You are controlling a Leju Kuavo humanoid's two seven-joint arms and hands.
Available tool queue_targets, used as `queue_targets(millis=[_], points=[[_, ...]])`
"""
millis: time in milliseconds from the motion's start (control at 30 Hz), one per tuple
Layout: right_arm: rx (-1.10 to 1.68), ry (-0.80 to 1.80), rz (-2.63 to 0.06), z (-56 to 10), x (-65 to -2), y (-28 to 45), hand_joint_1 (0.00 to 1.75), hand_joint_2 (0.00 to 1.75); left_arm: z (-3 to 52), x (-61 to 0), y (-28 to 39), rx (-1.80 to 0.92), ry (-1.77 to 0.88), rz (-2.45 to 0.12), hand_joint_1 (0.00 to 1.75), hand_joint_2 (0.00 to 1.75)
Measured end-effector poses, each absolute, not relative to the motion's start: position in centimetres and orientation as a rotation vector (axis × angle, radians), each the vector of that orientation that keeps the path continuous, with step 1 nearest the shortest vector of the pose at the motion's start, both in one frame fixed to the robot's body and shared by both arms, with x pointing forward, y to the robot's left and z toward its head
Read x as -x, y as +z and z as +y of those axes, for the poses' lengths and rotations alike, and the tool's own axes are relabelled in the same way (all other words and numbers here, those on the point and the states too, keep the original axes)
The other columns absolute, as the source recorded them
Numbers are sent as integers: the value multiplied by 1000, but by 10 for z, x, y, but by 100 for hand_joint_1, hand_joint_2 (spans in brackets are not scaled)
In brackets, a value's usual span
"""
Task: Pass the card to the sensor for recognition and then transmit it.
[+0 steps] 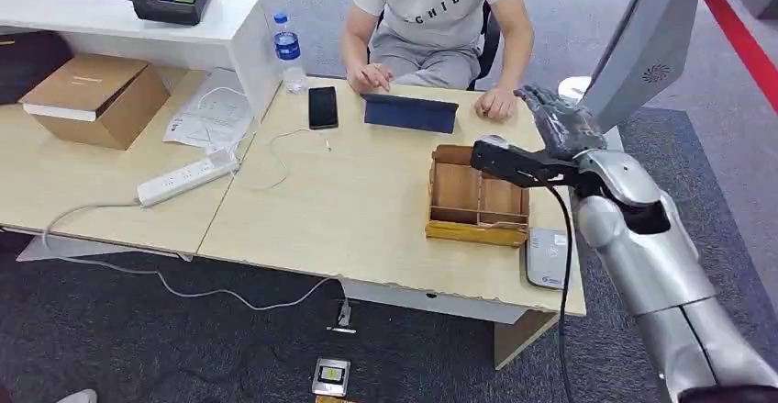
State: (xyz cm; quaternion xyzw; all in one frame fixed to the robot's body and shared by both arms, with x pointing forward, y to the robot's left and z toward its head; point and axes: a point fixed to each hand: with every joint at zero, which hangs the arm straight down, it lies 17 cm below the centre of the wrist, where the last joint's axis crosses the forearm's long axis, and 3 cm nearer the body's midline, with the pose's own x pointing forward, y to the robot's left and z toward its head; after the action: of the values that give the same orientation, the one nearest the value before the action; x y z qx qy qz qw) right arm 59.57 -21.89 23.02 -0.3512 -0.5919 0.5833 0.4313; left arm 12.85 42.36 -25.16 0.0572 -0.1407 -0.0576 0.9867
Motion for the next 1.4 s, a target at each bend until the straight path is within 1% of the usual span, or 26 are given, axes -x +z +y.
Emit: queue_targets(millis=[233, 333, 500, 700, 733, 933, 1067, 1200, 1333, 1400], points=[[825, 1253, -1543, -251, -536, 223, 0, 0, 430, -128, -252, -146, -82, -280, 0, 0], [817, 1247, -1559, -253, -511, 217, 0, 0, 431, -128, -252, -150, -78, -277, 0, 0], [850, 1237, -1620, -256, -495, 241, 0, 0, 431, -130, -252, -151, -70, -278, 0, 0], [820, 1185, -1642, -254, -468, 237, 0, 0, 433, -129, -252, -164, -57, -264, 0, 0], [825, 1183, -1645, -254, -464, 237, 0, 175, 434, -128, -252, -166, -55, -262, 0, 0], [830, 1188, -1670, -252, -446, 241, 0, 175, 437, -130, -252, -181, -38, -265, 0, 0], [826, 1179, -1622, -247, -433, 220, 0, 175, 436, -129, -252, -179, -25, -260, 0, 0], [909, 1198, -1610, -238, -426, 203, 0, 175, 434, -130, -253, -176, -18, -252, 0, 0], [1097, 1305, -1583, -233, -427, 187, 0, 175, 433, -131, -253, -182, -18, -253, 0, 0], [1119, 1340, -1558, -231, -427, 173, 0, 175, 432, -132, -253, -182, -18, -254, 0, 0]])
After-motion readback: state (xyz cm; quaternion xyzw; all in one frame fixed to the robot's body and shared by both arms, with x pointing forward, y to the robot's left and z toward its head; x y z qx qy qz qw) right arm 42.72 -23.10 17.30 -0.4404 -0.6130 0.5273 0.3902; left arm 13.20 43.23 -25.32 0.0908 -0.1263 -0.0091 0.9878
